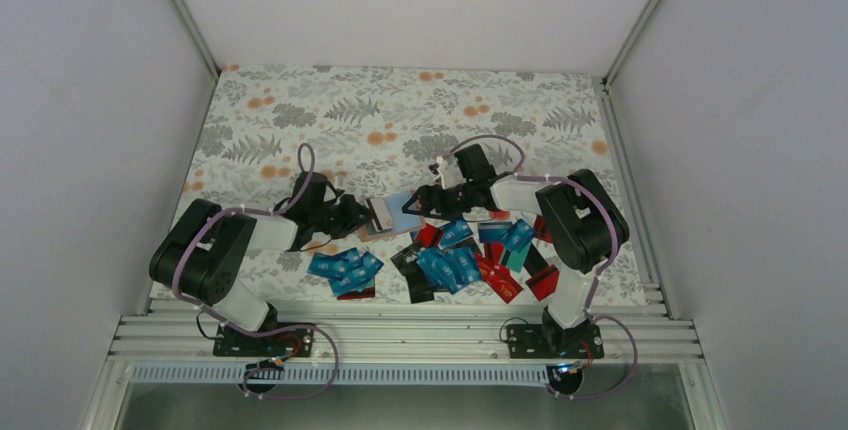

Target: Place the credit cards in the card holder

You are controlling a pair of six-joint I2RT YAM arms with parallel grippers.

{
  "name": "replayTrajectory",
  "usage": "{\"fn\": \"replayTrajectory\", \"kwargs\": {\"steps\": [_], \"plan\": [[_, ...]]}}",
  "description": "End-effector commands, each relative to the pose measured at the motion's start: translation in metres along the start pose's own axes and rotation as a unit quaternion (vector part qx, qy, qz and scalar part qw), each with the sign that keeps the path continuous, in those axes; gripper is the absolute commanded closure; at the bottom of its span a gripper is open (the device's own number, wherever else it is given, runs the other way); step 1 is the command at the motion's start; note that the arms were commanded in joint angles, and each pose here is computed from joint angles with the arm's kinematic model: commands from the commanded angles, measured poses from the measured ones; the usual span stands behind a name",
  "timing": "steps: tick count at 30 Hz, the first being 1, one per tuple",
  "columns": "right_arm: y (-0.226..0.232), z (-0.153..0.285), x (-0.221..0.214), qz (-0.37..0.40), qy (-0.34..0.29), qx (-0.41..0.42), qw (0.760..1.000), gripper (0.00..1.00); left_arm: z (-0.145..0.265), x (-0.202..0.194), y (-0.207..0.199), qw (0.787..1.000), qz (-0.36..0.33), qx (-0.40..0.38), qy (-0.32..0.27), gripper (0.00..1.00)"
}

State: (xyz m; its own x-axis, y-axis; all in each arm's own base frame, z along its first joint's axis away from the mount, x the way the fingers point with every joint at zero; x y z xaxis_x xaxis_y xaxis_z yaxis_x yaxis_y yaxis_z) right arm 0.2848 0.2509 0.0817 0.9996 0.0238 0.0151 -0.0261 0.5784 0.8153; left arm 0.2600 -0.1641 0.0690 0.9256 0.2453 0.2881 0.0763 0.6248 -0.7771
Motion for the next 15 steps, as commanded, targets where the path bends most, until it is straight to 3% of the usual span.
{"fn": "replayTrajectory", "kwargs": {"steps": [1,15], "plan": [[-0.005,0.001,-0.007,-0.010,0.005,-0.008,1.000,0.09,-0.001,-0.004,0.003,1.000,0.011,0.012,0.003,0.98],[-0.005,0.002,-0.010,-0.010,0.007,-0.008,1.000,0.09,-0.013,-0.006,-0.006,1.000,0.013,-0.001,0.010,0.98]]}}
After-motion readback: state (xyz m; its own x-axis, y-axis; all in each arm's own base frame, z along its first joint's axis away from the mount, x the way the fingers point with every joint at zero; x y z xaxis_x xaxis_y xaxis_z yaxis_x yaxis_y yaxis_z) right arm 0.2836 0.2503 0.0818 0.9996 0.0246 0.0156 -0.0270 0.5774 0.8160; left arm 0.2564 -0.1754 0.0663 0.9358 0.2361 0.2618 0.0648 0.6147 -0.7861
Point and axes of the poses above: each gripper's point midway between its finger pads, its own z axis back along the fingers, its own y axis along the line the jaws close on, x = y × z, the point moved 6 cm from there along z, back along the fingers, and after that the axes turned 14 degrees about -z, right-handed, at the moved point
